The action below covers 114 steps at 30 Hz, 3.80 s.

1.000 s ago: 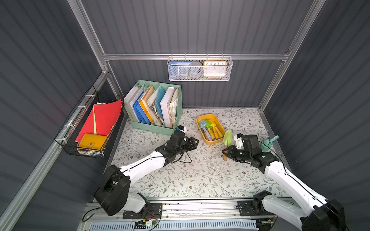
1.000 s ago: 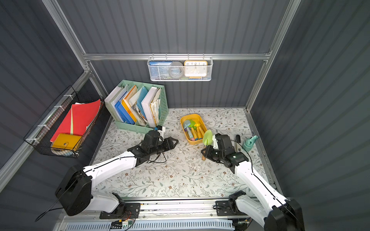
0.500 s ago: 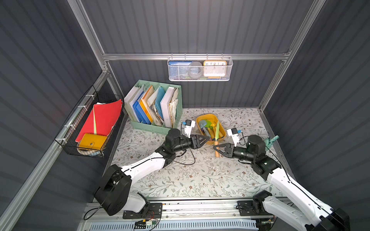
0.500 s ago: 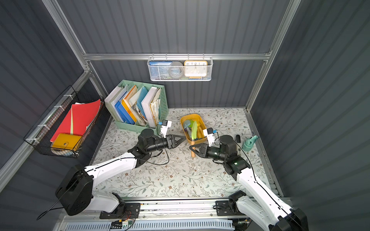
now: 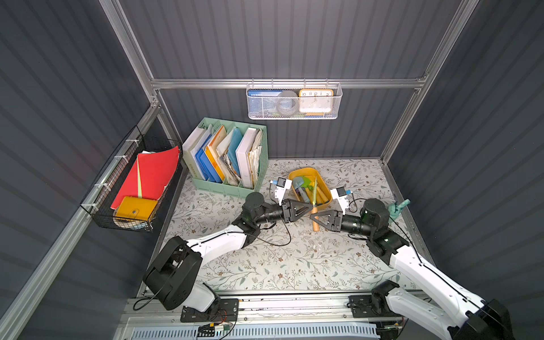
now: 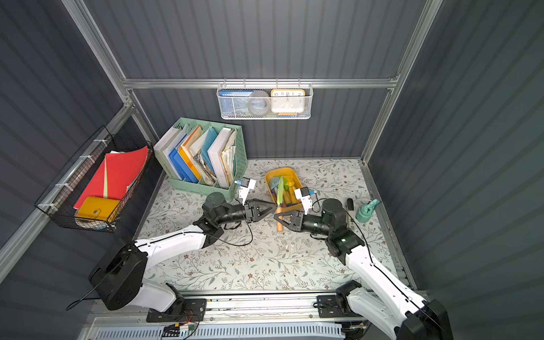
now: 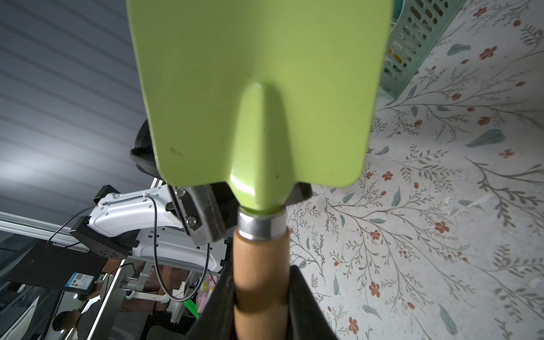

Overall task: Put the shovel into the storage box
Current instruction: Pick up the shovel from the center of the board, then place the shovel in the storage box.

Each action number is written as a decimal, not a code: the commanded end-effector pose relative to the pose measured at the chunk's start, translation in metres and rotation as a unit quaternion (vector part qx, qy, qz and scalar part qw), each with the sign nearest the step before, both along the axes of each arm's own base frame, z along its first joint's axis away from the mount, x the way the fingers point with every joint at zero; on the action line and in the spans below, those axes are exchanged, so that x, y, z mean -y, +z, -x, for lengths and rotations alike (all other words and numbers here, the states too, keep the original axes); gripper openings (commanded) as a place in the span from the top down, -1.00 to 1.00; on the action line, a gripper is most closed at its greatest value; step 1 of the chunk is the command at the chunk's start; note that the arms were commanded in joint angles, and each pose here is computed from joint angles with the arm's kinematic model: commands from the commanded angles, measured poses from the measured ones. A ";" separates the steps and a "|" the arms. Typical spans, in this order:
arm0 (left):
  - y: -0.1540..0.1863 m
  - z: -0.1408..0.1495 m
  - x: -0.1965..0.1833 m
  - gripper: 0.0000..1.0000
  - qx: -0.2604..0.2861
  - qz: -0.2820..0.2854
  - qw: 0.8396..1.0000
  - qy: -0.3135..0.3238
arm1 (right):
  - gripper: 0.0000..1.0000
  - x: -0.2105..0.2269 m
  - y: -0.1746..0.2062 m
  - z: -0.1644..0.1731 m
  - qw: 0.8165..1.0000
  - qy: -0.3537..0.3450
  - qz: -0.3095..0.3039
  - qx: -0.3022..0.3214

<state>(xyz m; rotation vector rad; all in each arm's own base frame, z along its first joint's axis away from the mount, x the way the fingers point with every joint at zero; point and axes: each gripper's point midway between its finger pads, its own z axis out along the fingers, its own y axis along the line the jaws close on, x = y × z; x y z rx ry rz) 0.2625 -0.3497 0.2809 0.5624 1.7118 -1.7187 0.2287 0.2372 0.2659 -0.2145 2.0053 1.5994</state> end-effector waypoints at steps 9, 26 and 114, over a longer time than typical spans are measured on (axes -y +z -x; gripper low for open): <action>0.017 0.015 0.017 0.36 0.026 0.024 0.998 -0.053 | 0.71 -0.011 0.006 0.006 0.999 0.037 -0.021 0.012; -0.001 -0.022 0.025 1.00 -0.008 -0.066 0.998 0.008 | 0.05 0.015 -0.043 -0.016 0.991 -0.071 0.105 -0.038; -0.073 -0.197 0.010 0.01 -0.147 -0.297 0.897 0.292 | -0.13 0.123 -0.120 -0.048 0.896 -0.305 0.289 -0.141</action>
